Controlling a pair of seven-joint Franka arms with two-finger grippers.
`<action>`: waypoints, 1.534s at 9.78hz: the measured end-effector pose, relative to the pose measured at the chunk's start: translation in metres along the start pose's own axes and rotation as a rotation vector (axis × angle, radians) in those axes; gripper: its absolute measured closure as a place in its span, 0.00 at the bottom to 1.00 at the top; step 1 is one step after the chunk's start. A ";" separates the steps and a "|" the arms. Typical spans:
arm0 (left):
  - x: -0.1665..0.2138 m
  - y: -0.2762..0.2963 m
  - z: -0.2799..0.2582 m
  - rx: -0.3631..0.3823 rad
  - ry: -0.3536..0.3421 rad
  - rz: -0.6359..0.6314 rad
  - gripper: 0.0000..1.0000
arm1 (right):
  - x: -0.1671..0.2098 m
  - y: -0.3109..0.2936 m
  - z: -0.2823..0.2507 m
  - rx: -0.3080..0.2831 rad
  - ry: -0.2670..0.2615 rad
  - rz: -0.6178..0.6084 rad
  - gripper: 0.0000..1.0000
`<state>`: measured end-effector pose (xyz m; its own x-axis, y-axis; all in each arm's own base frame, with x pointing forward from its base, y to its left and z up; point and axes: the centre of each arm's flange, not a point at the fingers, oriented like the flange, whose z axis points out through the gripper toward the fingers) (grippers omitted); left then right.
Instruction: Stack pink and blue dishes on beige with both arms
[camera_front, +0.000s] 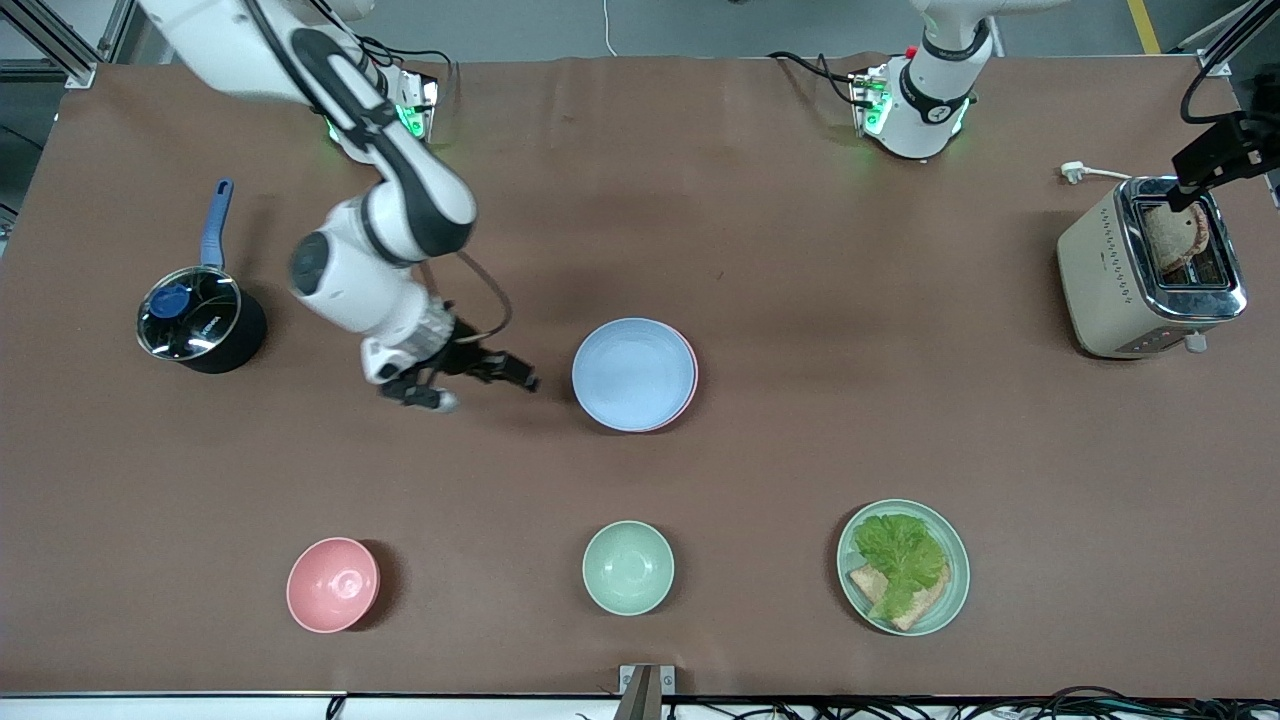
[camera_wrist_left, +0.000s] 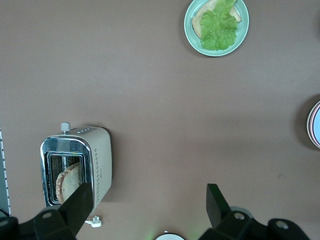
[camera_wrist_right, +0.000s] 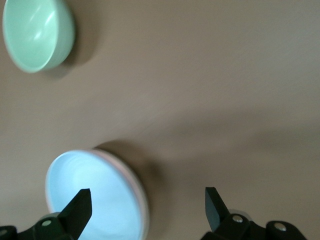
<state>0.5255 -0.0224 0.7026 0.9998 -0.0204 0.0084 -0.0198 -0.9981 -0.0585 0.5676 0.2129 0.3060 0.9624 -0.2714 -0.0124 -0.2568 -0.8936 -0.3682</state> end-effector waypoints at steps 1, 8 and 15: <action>0.000 0.010 0.005 -0.002 -0.012 0.019 0.00 | 0.020 0.020 -0.032 -0.079 0.010 -0.036 0.00; -0.001 0.039 0.024 -0.036 -0.044 0.057 0.00 | 0.053 0.096 -0.292 -0.317 0.096 0.026 0.00; -0.005 0.040 0.019 -0.043 -0.034 0.056 0.00 | 0.044 0.118 -0.438 -0.348 0.029 -0.079 0.00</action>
<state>0.5202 -0.0607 0.6814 0.9968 -0.0754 -0.0273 -0.0758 -0.9970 -0.0147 0.5402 -0.0611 0.6692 0.9789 -0.2020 0.0320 -0.2011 -0.9792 -0.0284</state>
